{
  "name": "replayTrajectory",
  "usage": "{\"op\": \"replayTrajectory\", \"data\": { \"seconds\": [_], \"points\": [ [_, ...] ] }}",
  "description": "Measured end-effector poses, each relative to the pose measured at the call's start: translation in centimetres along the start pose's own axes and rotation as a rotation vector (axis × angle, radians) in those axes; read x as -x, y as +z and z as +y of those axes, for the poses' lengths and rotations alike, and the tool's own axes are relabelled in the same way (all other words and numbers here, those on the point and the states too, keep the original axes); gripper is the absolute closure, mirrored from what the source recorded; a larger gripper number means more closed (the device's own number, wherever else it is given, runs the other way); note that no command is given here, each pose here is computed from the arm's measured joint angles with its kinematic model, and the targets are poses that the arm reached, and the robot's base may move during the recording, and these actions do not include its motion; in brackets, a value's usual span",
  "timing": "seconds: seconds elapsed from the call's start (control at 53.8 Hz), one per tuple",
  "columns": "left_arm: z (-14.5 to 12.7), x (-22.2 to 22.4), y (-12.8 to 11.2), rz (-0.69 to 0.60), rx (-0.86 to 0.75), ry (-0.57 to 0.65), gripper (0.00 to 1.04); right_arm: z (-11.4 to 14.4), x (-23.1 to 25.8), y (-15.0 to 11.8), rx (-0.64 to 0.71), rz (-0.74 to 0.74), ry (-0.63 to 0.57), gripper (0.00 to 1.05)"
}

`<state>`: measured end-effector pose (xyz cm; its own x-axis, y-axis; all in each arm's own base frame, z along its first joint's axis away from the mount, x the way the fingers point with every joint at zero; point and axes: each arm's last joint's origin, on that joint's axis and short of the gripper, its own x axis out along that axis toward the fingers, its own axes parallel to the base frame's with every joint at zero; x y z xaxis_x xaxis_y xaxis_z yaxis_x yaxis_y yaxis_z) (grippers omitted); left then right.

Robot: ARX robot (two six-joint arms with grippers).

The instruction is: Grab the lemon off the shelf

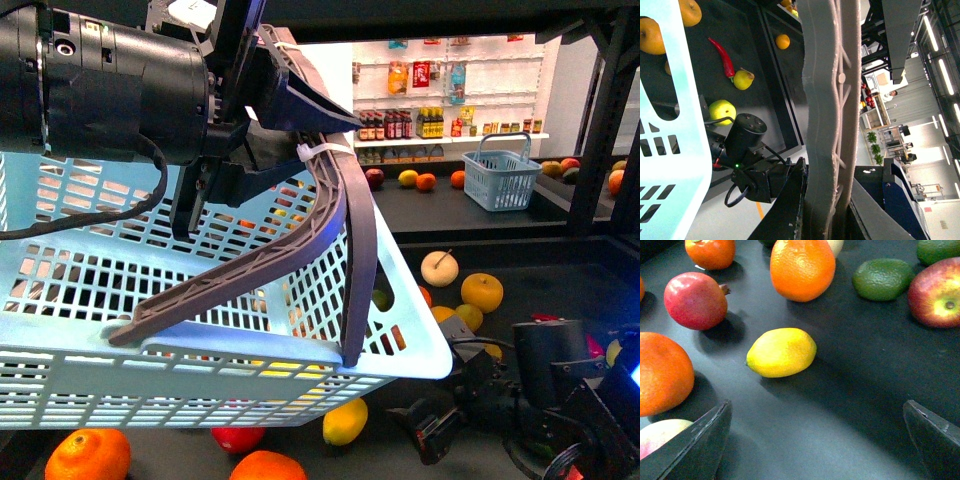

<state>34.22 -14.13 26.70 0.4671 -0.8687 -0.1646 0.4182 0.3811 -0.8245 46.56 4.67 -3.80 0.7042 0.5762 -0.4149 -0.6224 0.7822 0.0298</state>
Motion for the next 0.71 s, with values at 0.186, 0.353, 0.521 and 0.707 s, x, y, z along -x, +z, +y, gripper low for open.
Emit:
{"op": "replayTrajectory", "data": {
  "seconds": [0.186,0.353,0.521,0.707],
  "points": [
    [0.0,0.0,0.0,0.003,0.000,-0.002,0.93,0.9,-2.5,0.1,0.029,-0.012,0.046,0.02],
    [0.0,0.0,0.0,0.002,0.000,-0.002,0.93,1.9,-4.4,-0.1,0.046,-0.012,0.088,0.02],
    [0.0,0.0,0.0,0.000,0.000,0.000,0.93,2.6,-5.8,-0.8,0.054,0.002,0.114,0.02],
    [0.0,0.0,0.0,0.001,0.000,-0.001,0.93,2.7,-7.8,-1.7,0.065,0.031,0.123,0.02]
  ]
}}
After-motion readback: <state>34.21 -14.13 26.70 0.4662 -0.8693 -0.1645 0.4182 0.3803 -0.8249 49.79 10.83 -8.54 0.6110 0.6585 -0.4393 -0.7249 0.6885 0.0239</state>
